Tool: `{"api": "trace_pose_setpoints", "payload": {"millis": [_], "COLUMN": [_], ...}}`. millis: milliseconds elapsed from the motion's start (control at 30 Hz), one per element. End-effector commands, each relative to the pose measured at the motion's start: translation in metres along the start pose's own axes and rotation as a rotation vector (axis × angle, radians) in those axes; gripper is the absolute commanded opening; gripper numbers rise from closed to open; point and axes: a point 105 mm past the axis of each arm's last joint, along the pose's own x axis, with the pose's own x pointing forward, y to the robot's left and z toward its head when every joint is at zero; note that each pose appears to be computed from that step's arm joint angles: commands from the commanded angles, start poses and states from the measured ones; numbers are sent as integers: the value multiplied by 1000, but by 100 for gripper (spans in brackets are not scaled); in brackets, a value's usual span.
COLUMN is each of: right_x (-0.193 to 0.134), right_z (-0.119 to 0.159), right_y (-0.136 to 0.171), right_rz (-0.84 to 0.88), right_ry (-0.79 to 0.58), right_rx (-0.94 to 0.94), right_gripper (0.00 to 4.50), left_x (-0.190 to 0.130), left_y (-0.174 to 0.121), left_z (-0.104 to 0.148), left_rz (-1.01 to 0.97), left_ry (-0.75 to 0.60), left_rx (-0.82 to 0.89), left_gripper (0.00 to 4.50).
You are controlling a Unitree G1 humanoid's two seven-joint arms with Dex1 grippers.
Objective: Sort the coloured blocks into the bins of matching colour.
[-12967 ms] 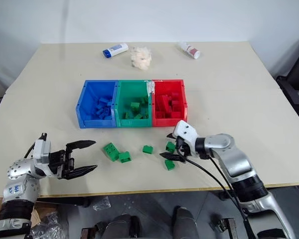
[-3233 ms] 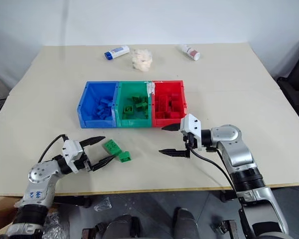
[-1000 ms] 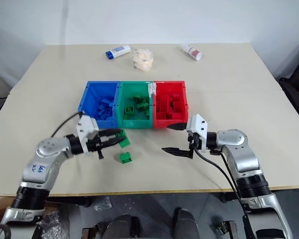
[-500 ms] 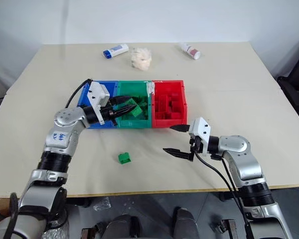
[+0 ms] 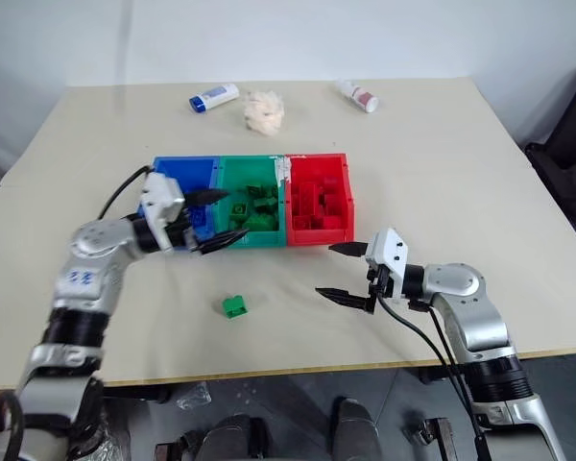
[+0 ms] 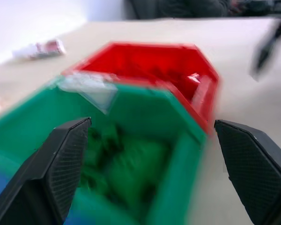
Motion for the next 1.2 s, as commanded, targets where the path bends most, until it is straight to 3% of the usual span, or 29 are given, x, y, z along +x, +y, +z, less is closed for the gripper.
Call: {"api": "trace_pose_setpoints", "payload": {"millis": [33, 200, 500, 700, 1200], "right_x": [-2, 3, -1, -3, -11], "right_z": [10, 8, 5, 5, 19], "right_y": [-3, -4, -9, -3, 17], "right_rz": [21, 79, 129, 176, 233], "right_ry": [-26, -12, 16, 16, -94], "right_rx": [-26, -20, -20, -13, 15], "right_gripper": [450, 450, 450, 450, 450], "left_x": [-24, -71, -132, -118, -38], "left_y": [-13, -45, -75, -74, -77], "left_z": [17, -9, -33, -32, -50], "left_rz": [-25, -79, -88, -100, -248], "left_ry": [-37, 91, 190, 147, 85], "left_rx": [64, 9, -89, -56, 17], "left_gripper": [448, 448, 448, 448, 448]}}
